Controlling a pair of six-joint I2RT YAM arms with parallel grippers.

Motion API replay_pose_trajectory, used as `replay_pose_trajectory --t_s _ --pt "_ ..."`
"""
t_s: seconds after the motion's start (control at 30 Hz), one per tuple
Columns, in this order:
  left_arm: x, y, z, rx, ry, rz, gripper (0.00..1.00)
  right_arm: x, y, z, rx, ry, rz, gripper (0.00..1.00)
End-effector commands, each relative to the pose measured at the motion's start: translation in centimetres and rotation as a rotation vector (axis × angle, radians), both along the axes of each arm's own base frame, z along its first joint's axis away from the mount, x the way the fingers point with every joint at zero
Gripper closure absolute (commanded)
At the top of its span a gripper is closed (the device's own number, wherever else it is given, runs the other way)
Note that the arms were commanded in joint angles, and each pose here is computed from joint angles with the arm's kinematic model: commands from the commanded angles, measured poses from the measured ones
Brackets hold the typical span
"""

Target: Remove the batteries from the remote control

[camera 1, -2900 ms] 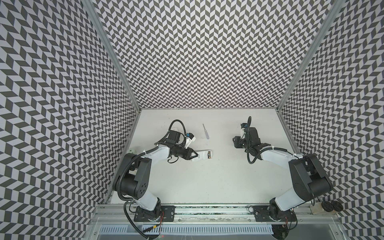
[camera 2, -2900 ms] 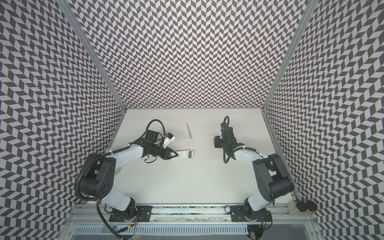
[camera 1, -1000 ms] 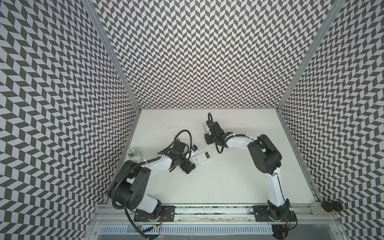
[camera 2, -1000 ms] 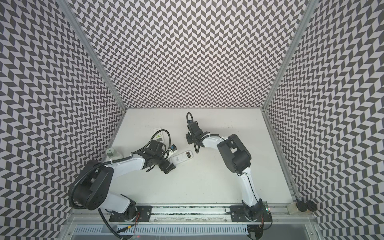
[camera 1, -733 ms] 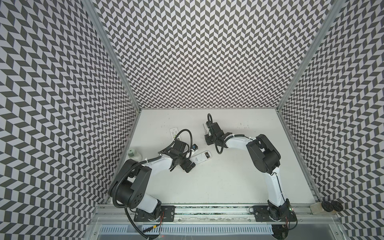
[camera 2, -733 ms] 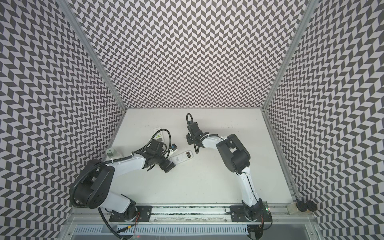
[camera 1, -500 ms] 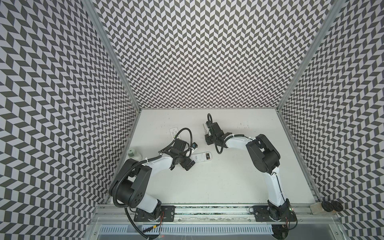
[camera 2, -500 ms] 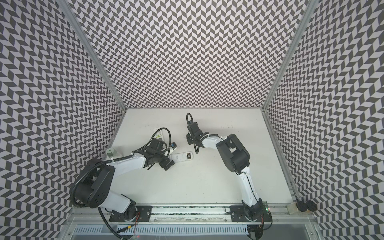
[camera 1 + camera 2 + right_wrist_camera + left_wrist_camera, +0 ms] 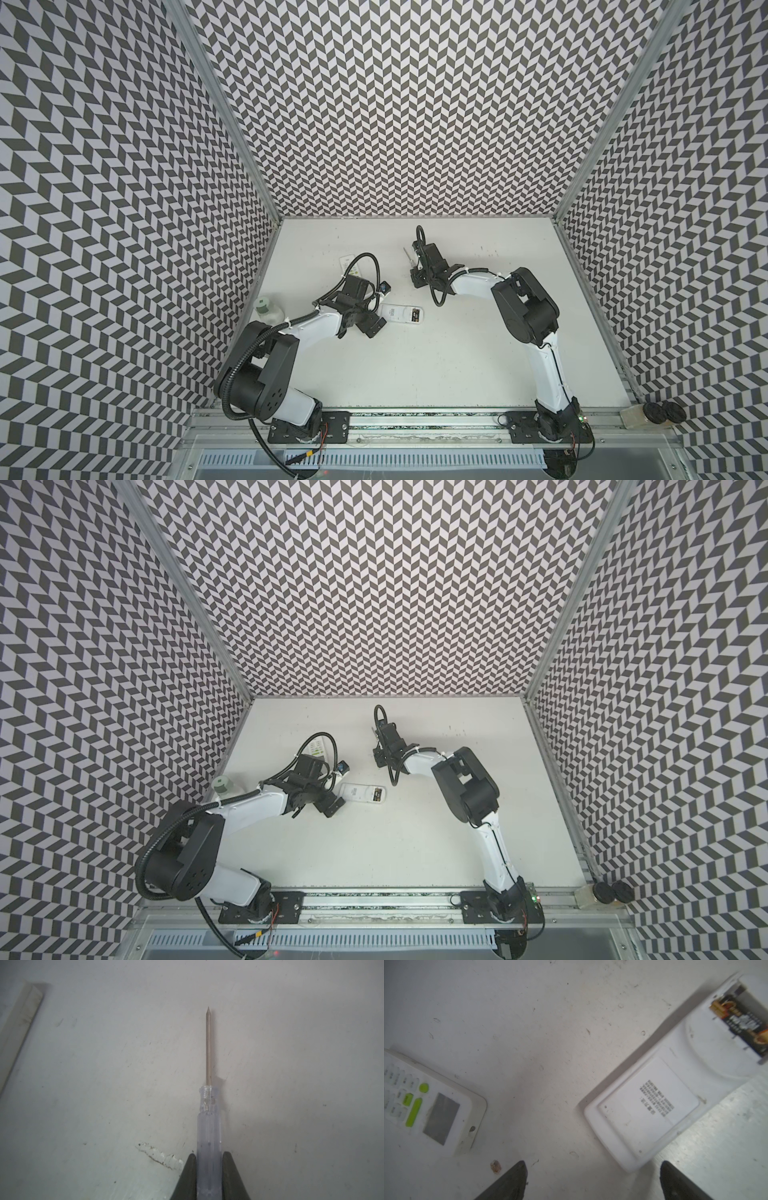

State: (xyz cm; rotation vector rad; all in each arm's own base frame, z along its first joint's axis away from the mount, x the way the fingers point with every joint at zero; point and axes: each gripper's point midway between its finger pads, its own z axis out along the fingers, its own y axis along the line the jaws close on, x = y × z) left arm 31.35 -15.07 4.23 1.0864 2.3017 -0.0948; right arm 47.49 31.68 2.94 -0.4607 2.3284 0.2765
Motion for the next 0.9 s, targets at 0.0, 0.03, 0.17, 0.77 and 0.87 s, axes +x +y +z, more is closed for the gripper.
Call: replay_pose_trajectory --t_s 0.0,0.03,0.17,0.77,0.87 --pt "1.3 -0.4 3.2 -0.037 -0.058 -0.008 0.00 -0.5 -0.3 -0.4 -0.007 0.001 0.032 0.91" --pt "1.8 -0.2 3.9 -0.028 -0.070 0.003 0.00 -0.6 -0.3 -0.1 -0.009 0.000 0.043 0.92" --pt "3.8 -0.4 7.4 -0.024 -0.148 0.018 0.00 -1.3 -0.5 1.7 0.005 -0.044 0.071 0.92" --pt "9.1 -3.1 20.9 -0.143 -0.343 -0.114 0.00 -11.5 -2.1 14.8 0.163 -0.309 0.503 1.00" --pt "7.6 -4.4 21.6 -0.225 -0.271 -0.164 0.00 -14.2 -2.1 15.9 0.186 -0.341 0.607 1.00"
